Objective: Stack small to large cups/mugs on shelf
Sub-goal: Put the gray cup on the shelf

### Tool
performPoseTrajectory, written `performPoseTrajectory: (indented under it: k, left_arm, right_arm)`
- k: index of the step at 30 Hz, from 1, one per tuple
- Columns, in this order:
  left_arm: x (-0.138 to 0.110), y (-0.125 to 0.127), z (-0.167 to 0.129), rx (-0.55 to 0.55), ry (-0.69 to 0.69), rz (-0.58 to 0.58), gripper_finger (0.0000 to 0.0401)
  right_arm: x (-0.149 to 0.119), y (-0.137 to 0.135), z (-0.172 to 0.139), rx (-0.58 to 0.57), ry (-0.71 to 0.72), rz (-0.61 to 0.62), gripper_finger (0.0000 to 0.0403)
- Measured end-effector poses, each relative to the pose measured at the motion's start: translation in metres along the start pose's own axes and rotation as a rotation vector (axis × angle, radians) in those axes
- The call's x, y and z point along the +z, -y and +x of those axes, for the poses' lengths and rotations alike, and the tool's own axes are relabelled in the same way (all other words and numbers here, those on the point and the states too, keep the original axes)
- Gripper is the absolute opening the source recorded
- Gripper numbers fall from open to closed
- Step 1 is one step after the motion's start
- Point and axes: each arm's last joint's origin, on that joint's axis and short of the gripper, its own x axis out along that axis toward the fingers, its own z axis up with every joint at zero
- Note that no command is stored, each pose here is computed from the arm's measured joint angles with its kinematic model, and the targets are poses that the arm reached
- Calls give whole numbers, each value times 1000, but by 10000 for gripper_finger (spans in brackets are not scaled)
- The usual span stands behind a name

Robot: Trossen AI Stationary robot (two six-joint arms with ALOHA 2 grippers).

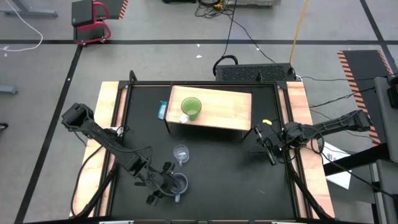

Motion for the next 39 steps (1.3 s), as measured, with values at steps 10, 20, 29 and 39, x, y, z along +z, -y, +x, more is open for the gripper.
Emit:
performPoseTrajectory:
  k: [10, 20, 29, 39]
  left_arm:
    - [-1, 1, 1, -26, -14, -7, 189]
    - [-8, -1, 16, -9, -69, -9, 189]
    - [-9, -1, 17, -7, -73, -10, 189]
    - [-8, -3, 17, -2, -72, -9, 188]
  right_arm:
    - [0, 0, 0, 1, -5, 2, 0]
    - [0, 0, 0, 0, -5, 2, 0]
    - [0, 0, 0, 1, -4, 2, 0]
    - [0, 0, 0, 1, -4, 2, 0]
